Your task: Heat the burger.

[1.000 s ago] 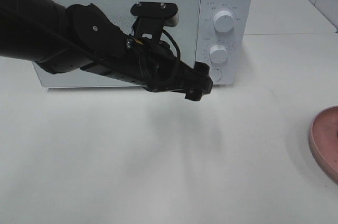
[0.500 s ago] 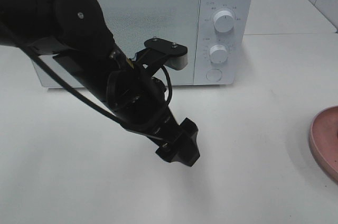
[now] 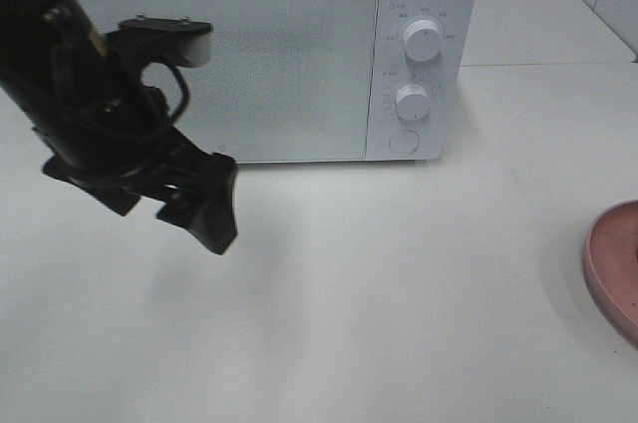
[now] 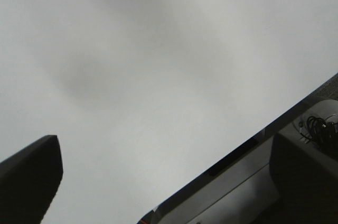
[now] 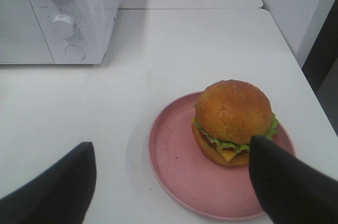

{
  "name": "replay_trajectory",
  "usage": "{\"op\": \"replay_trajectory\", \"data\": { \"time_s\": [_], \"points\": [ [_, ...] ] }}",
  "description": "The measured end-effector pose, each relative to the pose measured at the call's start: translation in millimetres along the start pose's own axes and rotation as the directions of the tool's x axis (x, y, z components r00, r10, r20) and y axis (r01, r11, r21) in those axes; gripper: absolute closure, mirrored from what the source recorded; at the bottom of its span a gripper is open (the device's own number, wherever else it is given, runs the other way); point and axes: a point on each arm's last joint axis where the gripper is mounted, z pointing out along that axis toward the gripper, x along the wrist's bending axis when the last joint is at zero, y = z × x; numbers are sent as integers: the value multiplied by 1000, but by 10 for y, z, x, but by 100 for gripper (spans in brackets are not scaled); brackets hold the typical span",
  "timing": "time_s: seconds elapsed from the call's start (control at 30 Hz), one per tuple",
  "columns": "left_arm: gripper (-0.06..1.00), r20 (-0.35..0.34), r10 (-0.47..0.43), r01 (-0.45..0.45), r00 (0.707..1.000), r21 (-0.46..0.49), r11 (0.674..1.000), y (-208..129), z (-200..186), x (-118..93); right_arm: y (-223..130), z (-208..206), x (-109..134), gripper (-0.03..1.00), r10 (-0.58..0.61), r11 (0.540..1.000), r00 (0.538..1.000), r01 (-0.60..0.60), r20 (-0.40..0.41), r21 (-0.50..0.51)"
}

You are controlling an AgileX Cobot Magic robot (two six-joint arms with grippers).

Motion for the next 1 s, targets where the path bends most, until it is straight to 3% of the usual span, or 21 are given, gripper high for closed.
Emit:
{"op": "replay_trajectory", "data": {
  "time_s": [0.2, 0.5, 0.73, 1.0],
  "points": [
    [-4, -25, -162, 161, 986, -28, 987, -150, -394, 451, 0, 0, 0, 22, 0, 1000, 1000, 0, 0, 0],
    [-4, -51, -302, 297, 952, -87, 951, -411, -767, 795, 0, 0, 0, 22, 0, 1000, 1000, 0, 0, 0],
    [-4, -77, -332, 329, 940, -50, 943, -774, -666, 799, 0, 0, 0, 22, 0, 1000, 1000, 0, 0, 0],
    [-4, -86, -323, 326, 942, 21, 945, -1263, -550, 658, 0, 0, 0, 22, 0, 1000, 1000, 0, 0, 0]
  ]
}}
